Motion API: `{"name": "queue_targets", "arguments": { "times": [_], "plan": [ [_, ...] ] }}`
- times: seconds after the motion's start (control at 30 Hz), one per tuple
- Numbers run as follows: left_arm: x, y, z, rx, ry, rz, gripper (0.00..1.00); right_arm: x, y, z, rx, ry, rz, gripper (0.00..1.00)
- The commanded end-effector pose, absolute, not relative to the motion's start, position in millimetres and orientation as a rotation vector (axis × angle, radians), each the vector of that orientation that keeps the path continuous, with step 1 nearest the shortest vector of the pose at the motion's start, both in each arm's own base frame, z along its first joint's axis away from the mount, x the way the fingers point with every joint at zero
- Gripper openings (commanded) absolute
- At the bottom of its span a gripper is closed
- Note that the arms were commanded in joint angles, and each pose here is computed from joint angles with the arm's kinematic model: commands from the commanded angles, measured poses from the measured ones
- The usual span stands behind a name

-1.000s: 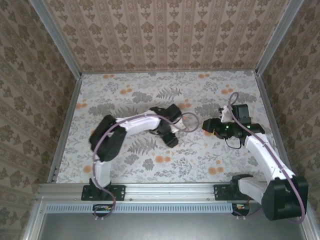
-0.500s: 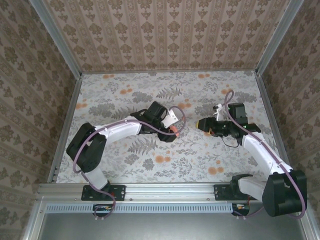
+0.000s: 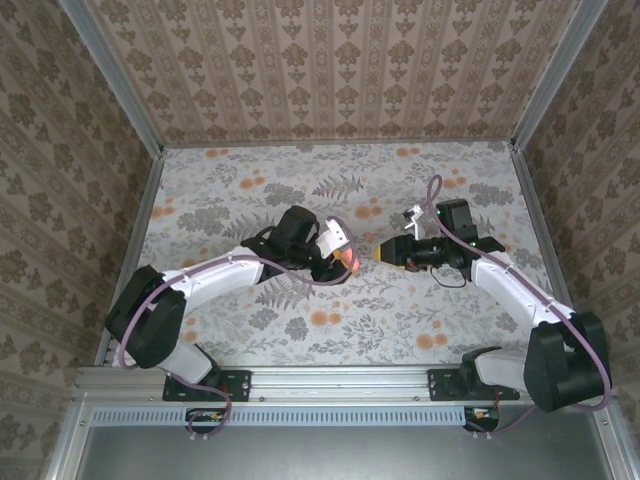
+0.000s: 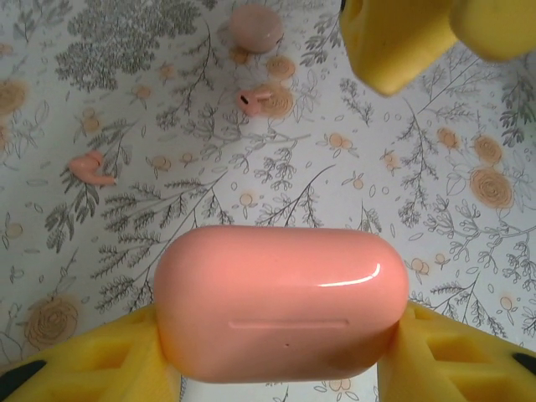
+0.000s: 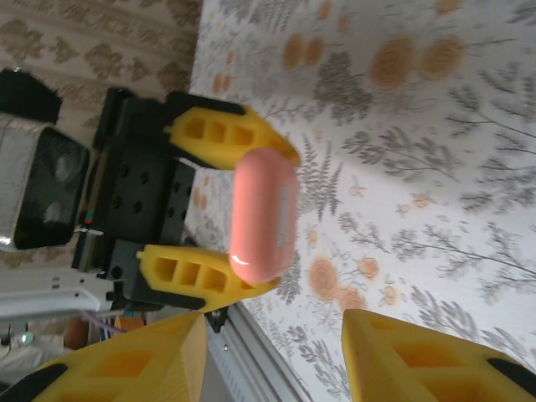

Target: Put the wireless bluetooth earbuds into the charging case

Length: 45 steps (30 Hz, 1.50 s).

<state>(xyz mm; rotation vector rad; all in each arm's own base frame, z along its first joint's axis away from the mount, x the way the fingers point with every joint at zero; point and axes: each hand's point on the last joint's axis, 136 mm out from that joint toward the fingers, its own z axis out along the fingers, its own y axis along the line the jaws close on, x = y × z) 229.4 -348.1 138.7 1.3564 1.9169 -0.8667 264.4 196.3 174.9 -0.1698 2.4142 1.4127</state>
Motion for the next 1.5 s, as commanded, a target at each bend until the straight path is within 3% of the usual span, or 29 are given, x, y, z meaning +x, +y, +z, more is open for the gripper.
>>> {"name": "queue_targets", "arguments": {
  "times": [0.0, 0.9, 1.37, 1.47],
  "plan": [
    [228, -349, 151, 1.368, 1.846, -0.888, 0.47, 263, 208, 195, -0.300, 2.335, 1.464, 0.47],
    [229, -349, 177, 1.323, 1.793, -0.894, 0.45, 272, 241, 189, -0.416, 2.407, 1.391, 0.45],
    [232, -348, 190, 1.299, 1.765, -0.880, 0.45, 272, 252, 178, -0.445, 2.453, 1.402, 0.40],
    [231, -349, 194, 1.297, 1.756, -0.877, 0.45, 273, 254, 178, -0.452, 2.451, 1.402, 0.35]
  ]
}}
